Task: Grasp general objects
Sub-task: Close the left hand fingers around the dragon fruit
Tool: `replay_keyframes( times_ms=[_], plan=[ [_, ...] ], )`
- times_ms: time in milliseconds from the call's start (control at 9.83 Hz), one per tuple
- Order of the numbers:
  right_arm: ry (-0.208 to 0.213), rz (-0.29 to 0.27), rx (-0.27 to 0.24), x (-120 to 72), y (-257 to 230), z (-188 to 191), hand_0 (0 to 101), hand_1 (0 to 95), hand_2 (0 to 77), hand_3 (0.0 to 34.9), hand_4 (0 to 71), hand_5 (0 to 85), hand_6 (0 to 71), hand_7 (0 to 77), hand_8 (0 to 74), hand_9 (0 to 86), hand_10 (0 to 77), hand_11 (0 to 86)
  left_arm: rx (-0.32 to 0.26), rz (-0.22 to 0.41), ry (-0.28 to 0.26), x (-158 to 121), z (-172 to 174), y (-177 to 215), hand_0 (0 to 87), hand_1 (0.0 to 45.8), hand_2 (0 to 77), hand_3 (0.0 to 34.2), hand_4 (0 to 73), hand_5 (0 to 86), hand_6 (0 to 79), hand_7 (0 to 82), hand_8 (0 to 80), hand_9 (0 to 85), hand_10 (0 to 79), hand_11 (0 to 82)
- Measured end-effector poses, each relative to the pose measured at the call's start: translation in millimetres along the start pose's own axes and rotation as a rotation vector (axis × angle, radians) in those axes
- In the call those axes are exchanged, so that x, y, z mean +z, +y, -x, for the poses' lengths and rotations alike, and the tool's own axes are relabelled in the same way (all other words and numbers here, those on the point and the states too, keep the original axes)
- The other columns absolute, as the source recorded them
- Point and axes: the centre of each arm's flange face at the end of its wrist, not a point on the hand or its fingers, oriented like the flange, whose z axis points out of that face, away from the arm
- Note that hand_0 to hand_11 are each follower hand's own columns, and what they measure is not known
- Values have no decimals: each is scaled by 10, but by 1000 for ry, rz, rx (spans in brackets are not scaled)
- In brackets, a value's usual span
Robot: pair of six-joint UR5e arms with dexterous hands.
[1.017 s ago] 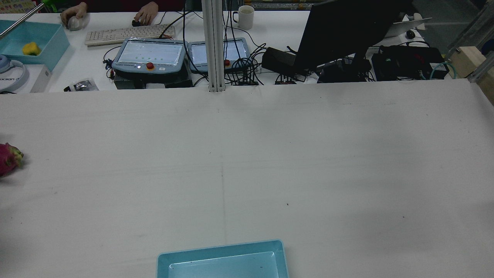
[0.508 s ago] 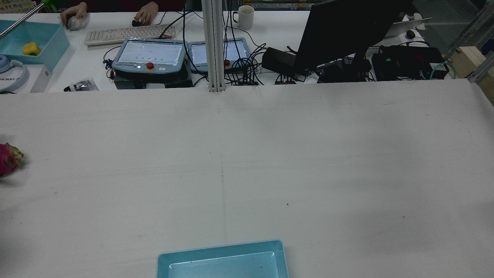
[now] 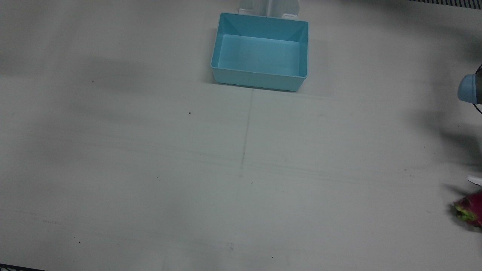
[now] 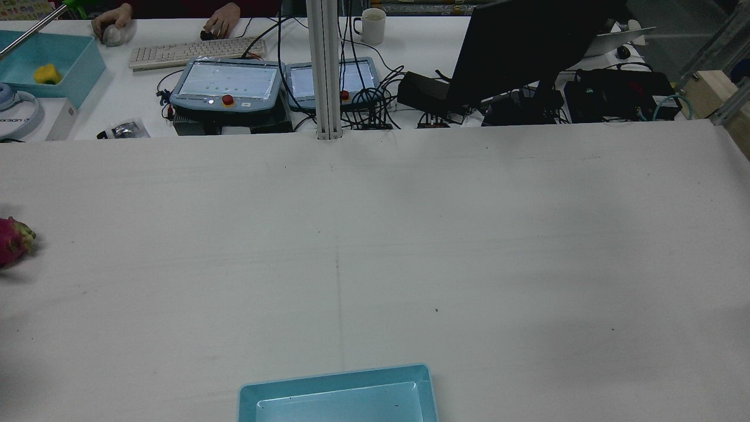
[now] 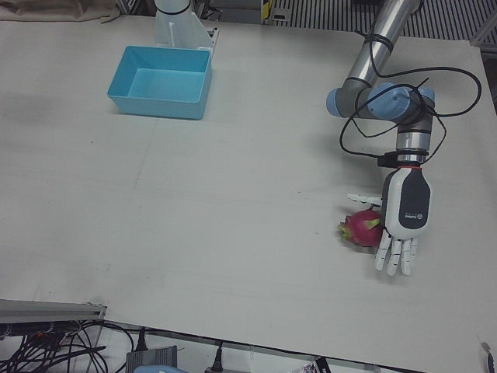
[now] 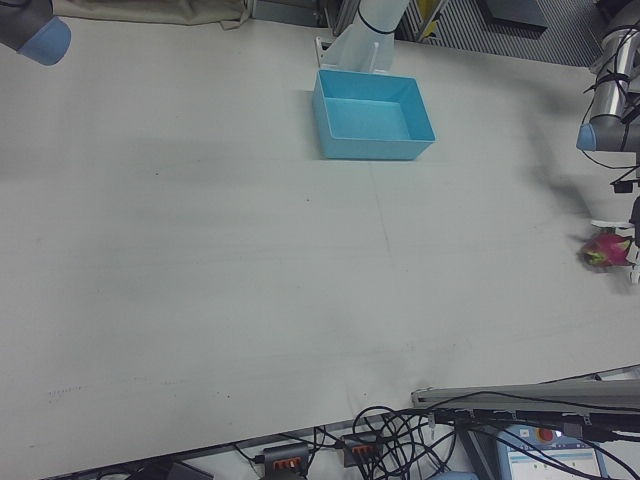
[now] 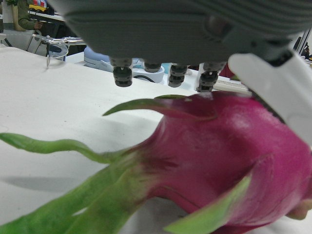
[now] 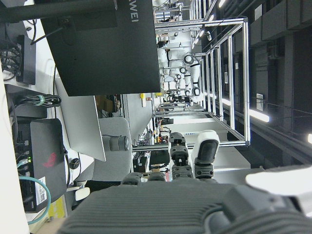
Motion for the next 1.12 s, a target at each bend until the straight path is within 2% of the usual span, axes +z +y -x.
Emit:
replay_keyframes(
  times_ms=[102,305,407,814,915,1119],
  plan=[
    [0,0,0,-1,-1,0,1,54,16,0,0,736,0,0,0,11,0,11,0,-6,3,1,-2,-7,524,0,16,49,60,27,16,125,11,11,147,5],
    [0,0,1,0,0,0,0,54,16,0,0,736,0,0,0,11,0,11,0,-14,8,3,-6,-11,524,0,33,9,60,44,16,131,16,11,147,5],
    [0,0,1,0,0,0,1,54,16,0,0,736,0,0,0,11,0,5,1,-15,10,6,-4,-13,524,0,33,19,60,44,16,136,11,11,147,5],
    [0,-1,1,0,-4,0,1,54,16,0,0,736,0,0,0,11,0,11,4,-16,10,31,68,-11,543,0,33,19,60,44,16,131,16,11,147,5],
    [0,-1,1,-1,-4,1,1,54,16,0,0,736,0,0,0,11,0,5,5,-15,11,38,81,7,543,0,33,1,60,44,16,120,16,11,147,5],
    [0,-2,0,-2,-8,1,1,54,16,0,0,736,0,0,0,11,0,5,9,-7,12,51,104,83,545,0,33,9,60,44,16,120,11,11,147,5]
  ],
)
